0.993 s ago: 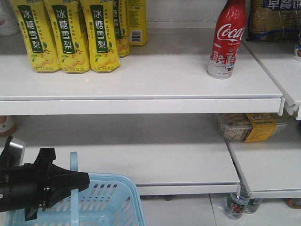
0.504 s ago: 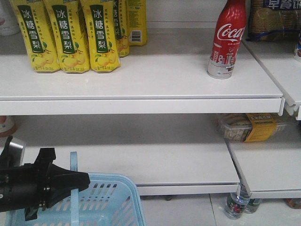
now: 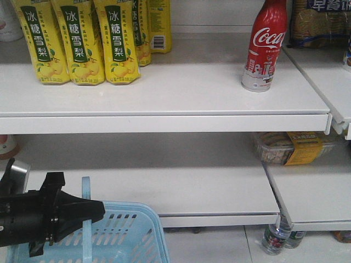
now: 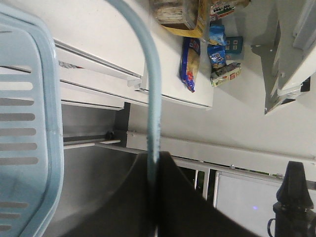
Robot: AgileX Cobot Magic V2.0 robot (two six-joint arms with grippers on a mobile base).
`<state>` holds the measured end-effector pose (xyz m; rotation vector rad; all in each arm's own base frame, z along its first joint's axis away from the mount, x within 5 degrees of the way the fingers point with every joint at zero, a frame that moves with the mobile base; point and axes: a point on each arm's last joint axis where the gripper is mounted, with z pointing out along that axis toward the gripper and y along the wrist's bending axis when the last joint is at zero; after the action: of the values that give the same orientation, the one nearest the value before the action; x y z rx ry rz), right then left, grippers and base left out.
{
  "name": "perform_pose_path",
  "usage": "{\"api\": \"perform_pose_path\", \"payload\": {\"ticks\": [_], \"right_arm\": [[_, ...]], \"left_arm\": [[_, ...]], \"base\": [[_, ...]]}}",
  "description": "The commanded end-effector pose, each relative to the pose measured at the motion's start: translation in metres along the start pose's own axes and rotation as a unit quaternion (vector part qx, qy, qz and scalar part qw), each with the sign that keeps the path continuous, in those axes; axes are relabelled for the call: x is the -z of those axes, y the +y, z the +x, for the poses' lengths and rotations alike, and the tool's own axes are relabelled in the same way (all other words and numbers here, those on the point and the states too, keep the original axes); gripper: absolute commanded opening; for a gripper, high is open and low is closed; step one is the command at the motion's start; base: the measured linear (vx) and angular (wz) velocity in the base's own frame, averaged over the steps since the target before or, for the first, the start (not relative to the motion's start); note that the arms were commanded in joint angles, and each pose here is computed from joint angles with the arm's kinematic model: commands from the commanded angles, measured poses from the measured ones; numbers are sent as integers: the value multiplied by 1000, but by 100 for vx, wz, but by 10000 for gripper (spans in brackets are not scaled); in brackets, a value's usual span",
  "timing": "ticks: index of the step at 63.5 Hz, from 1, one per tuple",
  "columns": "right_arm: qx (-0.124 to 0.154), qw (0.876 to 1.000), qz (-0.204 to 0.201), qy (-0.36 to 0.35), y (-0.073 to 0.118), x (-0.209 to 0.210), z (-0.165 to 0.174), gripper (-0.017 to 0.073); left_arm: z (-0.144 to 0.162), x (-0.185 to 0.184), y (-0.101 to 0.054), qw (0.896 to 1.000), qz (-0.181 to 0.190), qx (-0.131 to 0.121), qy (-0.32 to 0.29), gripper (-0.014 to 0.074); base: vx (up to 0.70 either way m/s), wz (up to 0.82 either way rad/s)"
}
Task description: Place coke in basket with both arms
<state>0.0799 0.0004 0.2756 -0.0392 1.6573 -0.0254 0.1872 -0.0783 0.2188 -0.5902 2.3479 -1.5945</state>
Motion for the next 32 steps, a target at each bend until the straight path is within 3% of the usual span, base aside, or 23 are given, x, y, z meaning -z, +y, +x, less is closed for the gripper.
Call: {"api": "perform_pose_path", "payload": {"ticks": [1,32], "right_arm": [[8,999,2,-35,-1,-9,-26,-10],[3,999,-2,-45,0,-26,-33,-10]], "left_arm": [[0,3,-17,999,52,0,0,-6],[0,3,-17,999,52,0,0,-6]], "base": [[0,0],[0,0]]}}
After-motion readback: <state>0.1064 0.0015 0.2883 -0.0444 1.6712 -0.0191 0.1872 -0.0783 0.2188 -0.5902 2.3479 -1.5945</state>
